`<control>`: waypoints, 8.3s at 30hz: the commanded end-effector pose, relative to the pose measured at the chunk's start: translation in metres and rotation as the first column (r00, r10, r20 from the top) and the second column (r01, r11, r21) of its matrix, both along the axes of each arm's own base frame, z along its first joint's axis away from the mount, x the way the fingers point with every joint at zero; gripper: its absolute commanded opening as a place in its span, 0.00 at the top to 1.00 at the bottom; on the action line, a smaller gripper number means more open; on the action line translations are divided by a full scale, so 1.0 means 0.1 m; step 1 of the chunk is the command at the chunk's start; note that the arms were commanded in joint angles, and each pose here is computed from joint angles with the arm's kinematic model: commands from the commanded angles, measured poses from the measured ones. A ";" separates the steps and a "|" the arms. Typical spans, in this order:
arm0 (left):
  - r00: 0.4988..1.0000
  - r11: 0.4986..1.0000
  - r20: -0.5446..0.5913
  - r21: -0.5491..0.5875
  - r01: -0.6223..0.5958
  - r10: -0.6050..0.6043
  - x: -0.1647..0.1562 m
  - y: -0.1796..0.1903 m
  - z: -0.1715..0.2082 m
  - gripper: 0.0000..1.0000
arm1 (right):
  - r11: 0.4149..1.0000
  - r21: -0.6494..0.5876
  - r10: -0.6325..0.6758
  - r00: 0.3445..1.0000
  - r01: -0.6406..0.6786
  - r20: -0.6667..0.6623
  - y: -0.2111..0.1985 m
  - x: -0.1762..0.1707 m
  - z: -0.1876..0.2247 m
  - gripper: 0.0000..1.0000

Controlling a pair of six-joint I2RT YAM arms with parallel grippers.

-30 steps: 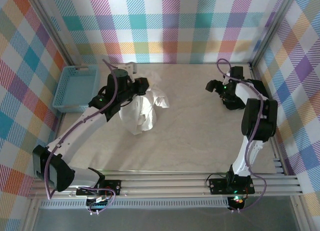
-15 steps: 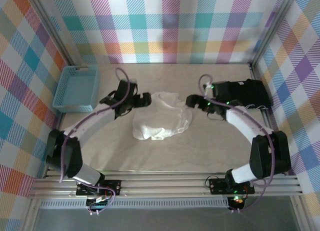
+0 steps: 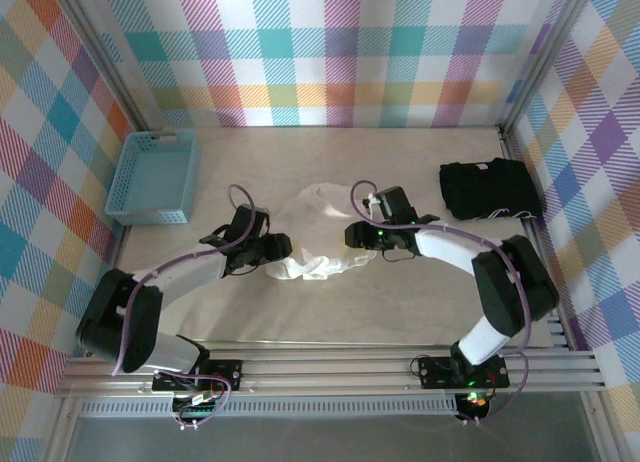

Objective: Fold the inside-out t-shirt

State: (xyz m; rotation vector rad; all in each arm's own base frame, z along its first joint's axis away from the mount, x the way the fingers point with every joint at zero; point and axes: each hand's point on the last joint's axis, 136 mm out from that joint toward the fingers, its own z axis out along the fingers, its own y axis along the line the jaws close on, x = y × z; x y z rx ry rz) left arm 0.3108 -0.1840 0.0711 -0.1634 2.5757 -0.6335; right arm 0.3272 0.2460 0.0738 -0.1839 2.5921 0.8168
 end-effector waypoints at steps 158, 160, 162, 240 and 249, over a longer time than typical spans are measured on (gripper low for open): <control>0.878 0.945 0.398 -0.074 0.319 -0.265 0.46 -1.29 1.36 0.32 | 0.982 -0.072 -0.088 0.761 0.174 0.643 -0.87 0.24 2.75 1.00; 0.874 0.930 0.375 -0.072 0.360 -0.309 0.52 -1.44 1.22 0.30 | 0.982 -0.082 -0.081 0.772 0.170 0.630 -0.87 0.23 2.69 1.00; 0.874 0.923 0.350 -0.063 0.381 -0.337 0.57 -1.54 1.06 0.29 | 0.982 -0.085 -0.079 0.775 0.169 0.627 -0.87 0.22 2.69 1.00; 0.643 1.000 0.766 0.015 -0.027 0.005 0.32 -0.02 3.51 1.00 | 0.999 0.041 -0.016 0.737 -0.017 0.676 -0.66 0.16 3.07 0.97; 0.724 0.988 0.689 0.094 -0.125 0.026 0.41 0.21 2.96 1.00 | 0.998 0.064 -0.013 0.871 -0.022 0.491 -0.50 0.34 2.32 0.96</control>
